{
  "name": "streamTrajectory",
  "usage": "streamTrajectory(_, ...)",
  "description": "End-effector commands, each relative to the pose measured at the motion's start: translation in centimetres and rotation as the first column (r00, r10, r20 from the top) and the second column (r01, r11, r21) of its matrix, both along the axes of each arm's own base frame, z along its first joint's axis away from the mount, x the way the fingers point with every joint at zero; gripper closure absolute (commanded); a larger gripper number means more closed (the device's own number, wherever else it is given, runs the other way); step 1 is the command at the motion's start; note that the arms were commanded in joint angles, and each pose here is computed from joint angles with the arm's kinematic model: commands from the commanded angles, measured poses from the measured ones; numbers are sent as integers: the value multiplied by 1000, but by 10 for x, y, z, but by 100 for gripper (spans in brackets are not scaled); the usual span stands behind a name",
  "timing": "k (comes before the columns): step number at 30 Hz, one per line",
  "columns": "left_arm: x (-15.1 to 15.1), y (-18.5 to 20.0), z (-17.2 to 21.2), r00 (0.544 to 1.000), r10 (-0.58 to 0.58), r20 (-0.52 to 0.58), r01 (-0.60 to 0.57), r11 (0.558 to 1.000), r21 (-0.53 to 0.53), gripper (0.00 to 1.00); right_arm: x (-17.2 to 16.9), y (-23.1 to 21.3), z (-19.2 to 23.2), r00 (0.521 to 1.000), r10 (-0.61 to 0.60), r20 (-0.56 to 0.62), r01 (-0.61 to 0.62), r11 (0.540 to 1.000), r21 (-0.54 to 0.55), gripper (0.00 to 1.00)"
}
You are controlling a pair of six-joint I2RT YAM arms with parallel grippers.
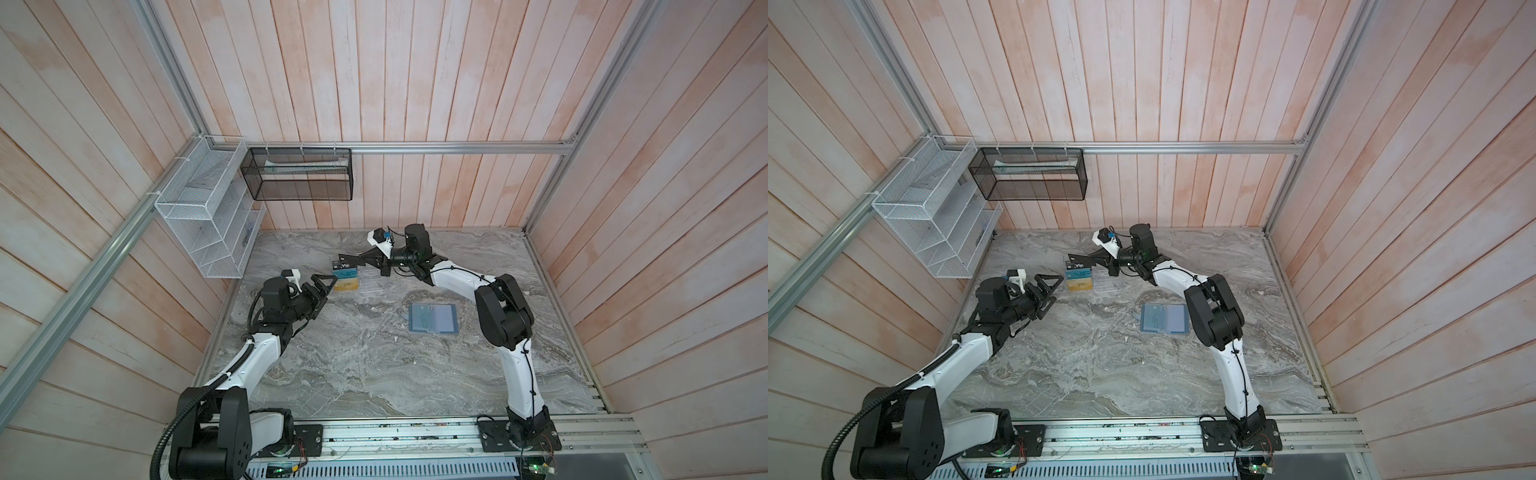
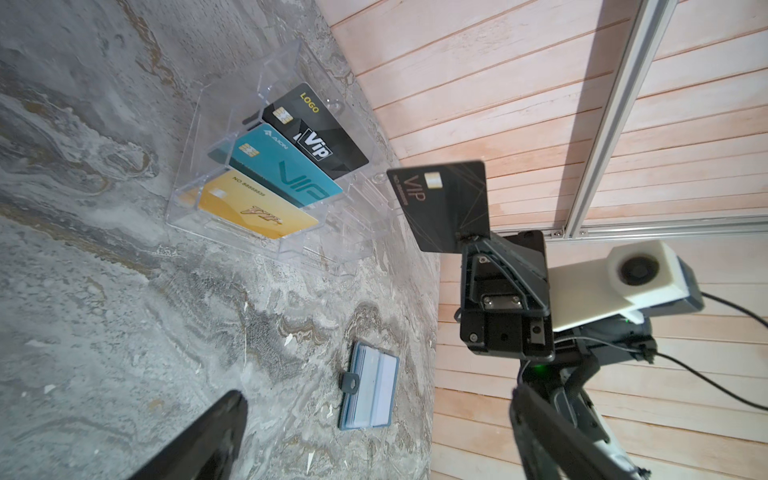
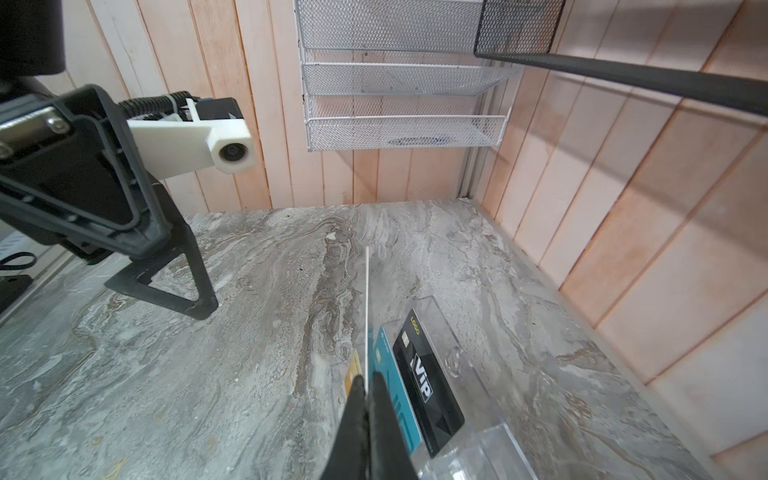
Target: Take the credit cards out of the card holder
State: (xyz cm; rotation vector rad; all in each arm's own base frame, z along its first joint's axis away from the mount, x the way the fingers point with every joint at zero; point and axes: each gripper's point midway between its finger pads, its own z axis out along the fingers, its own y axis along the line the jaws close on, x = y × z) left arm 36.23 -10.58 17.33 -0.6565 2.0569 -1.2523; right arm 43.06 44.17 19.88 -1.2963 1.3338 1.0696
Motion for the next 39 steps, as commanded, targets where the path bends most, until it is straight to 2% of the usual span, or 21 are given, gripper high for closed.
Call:
streamTrajectory(1, 8, -2, 11, 999, -19, 51, 21, 999, -32, 0, -2, 5, -11, 995, 89, -42, -90, 996, -16, 100)
streamTrajectory(9, 15, 2, 3, 999, -18, 40, 19, 1000, -23, 0, 26, 15, -32, 989, 133, -68, -135, 990, -32, 100)
streamTrajectory(16, 18, 3, -5, 1000, -17, 27, 17, 999, -28, 0, 45, 18, -33, 989, 142, -45, -143, 990, -19, 100)
streamTrajectory(18, 18, 4, -5, 999, -17, 28, 17, 1000, -26, 0, 48, 20, -51, 987, 145, -64, -147, 989, -28, 100)
streamTrajectory(39, 17, 2, -24, 1000, -31, -4, 31, 999, -31, 0, 39, 42, -75, 985, 172, 7, -171, 983, -66, 100)
